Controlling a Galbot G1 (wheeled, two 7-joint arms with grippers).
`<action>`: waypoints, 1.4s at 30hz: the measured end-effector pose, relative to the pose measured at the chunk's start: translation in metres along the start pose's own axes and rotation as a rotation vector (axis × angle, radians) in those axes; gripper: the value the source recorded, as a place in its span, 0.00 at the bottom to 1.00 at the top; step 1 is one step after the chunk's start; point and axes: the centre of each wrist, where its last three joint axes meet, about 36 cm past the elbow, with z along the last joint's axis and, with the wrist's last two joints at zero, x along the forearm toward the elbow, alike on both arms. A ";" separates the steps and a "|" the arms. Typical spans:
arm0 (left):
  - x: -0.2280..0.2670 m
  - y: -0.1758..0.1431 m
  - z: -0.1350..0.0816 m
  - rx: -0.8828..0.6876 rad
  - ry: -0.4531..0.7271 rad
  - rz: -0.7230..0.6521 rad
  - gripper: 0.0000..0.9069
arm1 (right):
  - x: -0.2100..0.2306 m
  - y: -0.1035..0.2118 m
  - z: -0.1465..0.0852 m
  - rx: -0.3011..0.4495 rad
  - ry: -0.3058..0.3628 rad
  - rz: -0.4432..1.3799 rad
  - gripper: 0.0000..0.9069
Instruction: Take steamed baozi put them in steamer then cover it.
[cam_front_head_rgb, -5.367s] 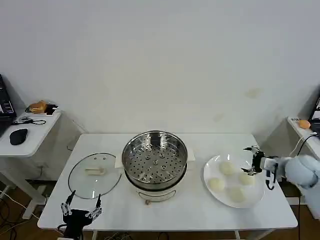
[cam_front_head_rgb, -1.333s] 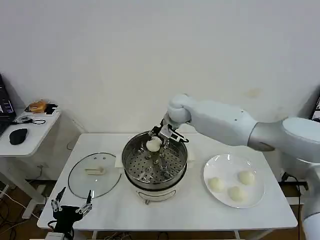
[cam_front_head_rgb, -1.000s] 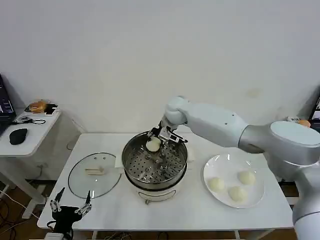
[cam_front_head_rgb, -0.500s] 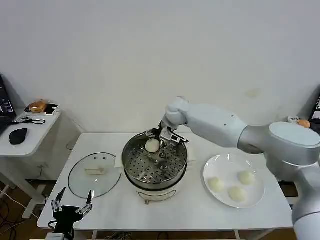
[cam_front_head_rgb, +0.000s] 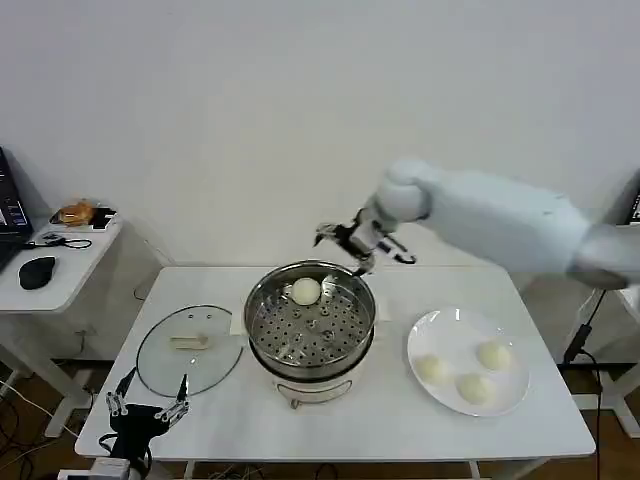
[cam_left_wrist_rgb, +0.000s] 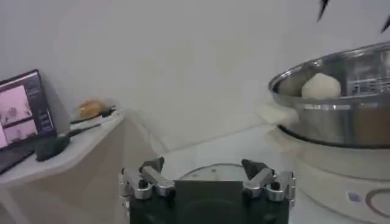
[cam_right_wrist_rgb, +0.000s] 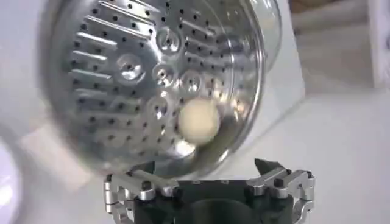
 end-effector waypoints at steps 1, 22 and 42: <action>-0.001 0.001 0.000 0.000 0.003 0.001 1.00 | 0.009 0.012 0.007 -0.034 0.017 -0.004 1.00; -0.015 -0.003 -0.001 -0.001 0.003 0.035 1.00 | 0.003 0.227 0.025 -0.515 0.089 -0.187 1.00; -0.015 -0.002 0.006 0.005 0.033 0.012 1.00 | -0.089 0.247 0.017 -0.623 0.020 -0.284 1.00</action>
